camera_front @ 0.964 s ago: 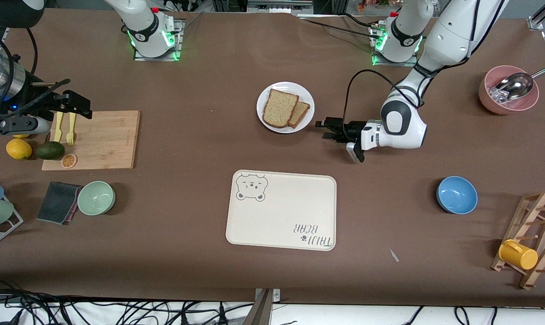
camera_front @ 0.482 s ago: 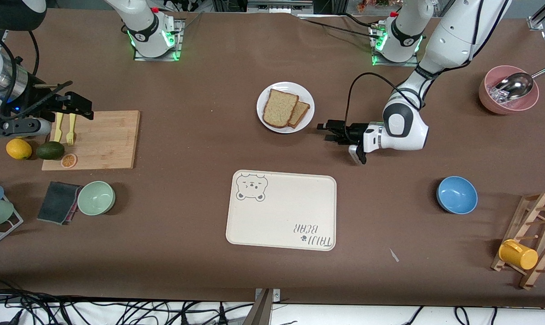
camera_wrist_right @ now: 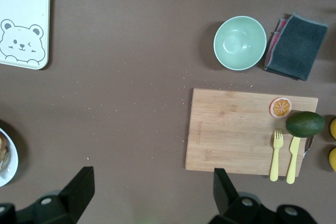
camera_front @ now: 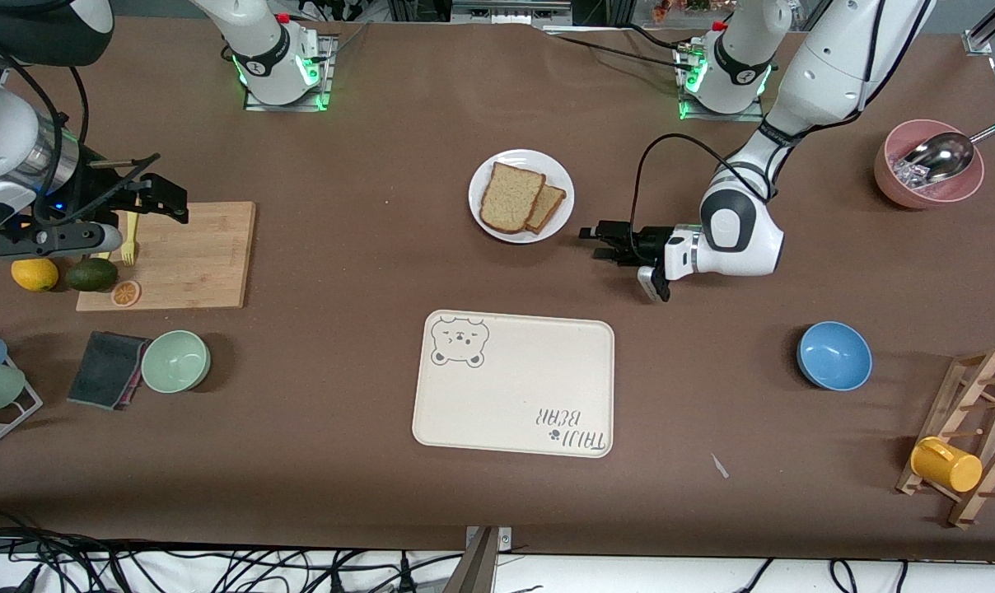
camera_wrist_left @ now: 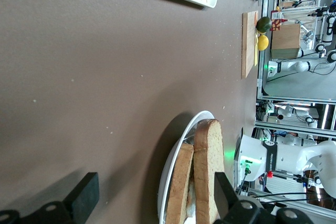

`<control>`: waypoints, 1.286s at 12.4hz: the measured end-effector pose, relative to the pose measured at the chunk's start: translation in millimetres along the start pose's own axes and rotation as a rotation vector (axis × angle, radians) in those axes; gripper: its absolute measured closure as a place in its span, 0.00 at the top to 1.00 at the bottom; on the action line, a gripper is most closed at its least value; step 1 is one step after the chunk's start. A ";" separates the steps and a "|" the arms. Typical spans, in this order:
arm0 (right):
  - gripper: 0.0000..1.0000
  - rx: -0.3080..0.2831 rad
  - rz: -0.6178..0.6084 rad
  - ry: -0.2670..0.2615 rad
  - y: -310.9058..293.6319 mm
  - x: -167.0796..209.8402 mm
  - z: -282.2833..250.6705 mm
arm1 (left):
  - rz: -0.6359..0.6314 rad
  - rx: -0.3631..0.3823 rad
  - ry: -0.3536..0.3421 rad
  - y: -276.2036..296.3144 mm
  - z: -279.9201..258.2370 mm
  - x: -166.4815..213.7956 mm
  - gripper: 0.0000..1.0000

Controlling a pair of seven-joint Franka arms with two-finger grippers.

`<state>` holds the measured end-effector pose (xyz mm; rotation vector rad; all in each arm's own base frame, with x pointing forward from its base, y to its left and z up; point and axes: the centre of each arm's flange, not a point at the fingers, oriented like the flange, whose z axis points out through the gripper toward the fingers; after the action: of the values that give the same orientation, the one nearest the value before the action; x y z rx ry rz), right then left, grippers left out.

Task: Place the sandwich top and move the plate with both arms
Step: 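Close the left gripper on the white plate's rim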

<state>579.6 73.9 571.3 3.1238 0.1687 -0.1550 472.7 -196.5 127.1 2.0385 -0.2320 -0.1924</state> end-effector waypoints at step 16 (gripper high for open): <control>1.00 -0.003 -0.001 0.001 -0.2 0.1 0.0 | 0.154 -0.074 -0.088 6.0 67.1 -21.8 0.56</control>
<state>579.7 74.1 571.3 3.1212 0.1701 -0.1533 435.2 -251.4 102.5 1.9315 -0.4299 -0.1921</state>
